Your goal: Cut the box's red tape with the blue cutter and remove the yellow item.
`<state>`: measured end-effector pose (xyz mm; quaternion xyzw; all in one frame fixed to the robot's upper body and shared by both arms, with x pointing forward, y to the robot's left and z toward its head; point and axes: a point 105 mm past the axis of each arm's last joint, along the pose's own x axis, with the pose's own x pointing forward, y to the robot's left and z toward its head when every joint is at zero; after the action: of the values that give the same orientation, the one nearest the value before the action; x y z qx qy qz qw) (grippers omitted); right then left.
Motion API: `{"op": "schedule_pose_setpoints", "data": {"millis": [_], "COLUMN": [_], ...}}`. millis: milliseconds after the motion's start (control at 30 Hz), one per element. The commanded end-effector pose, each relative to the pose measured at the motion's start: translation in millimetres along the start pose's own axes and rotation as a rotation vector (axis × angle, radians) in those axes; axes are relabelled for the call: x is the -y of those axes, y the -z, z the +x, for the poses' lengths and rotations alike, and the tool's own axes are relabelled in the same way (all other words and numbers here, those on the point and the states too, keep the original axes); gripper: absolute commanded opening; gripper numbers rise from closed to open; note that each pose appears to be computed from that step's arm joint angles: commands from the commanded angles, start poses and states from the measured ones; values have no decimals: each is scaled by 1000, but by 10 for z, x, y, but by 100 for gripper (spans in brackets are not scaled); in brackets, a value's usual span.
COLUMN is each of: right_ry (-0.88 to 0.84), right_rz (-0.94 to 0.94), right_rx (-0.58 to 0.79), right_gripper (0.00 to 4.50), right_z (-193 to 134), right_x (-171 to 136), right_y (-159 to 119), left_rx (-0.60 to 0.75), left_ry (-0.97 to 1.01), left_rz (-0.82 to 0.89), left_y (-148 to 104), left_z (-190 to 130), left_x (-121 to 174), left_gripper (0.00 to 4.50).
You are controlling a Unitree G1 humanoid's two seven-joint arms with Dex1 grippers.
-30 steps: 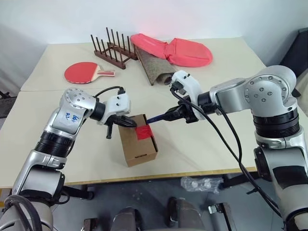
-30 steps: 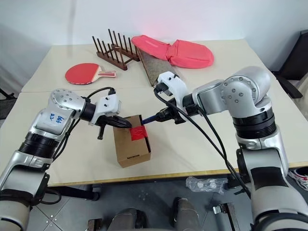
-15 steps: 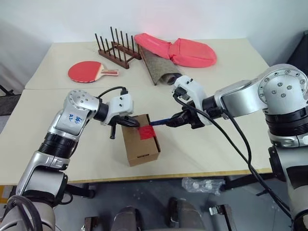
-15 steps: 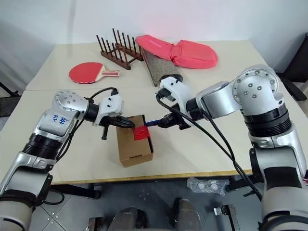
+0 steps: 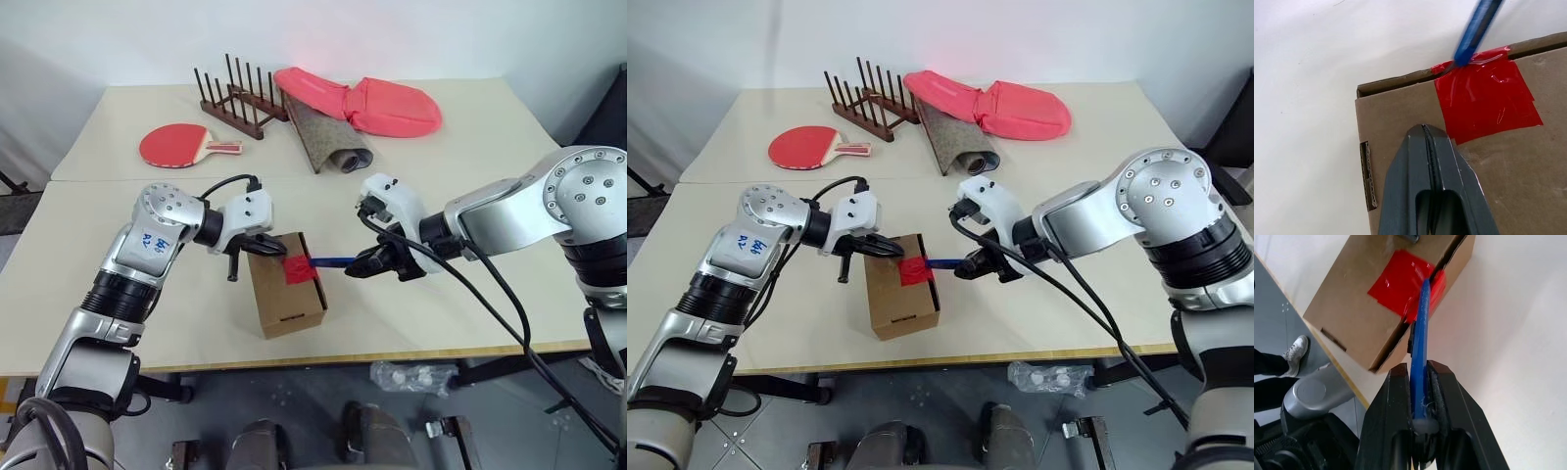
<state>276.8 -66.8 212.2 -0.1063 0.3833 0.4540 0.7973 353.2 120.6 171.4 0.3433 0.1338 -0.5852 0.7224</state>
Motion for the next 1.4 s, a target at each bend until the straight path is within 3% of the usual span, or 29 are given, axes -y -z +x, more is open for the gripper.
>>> {"op": "schedule_pose_setpoints", "data": {"millis": [33,367,833,1000,1067,1200,1400], "right_ry": [-180,-174,-27,255,365,469,554], "right_rz": [-66,-81,-230,-256,-221,-187,-153], "right_rx": [-70,-99,154,382,422,489,627], "right_gripper": [16,16,16,16,16,16,16], "right_z": [8,-99,-878,-1170,-1188,-1014,-732], "right_x": [-336,-331,-219,266,532,880,1126], "right_y": [161,282,28,-199,-156,10,235], "left_rx": [-109,-107,-55,-31,-23,11,84], "left_ry": [34,19,14,13,6,-16,-67], "left_rz": [-87,-98,-129,-143,-151,-162,-189], "left_y": [342,358,285,240,226,180,103], "left_z": [180,189,167,179,177,181,177], "left_x": [143,120,86,73,57,16,-36], "left_gripper": [0,0,0,0,0,0,0]}}
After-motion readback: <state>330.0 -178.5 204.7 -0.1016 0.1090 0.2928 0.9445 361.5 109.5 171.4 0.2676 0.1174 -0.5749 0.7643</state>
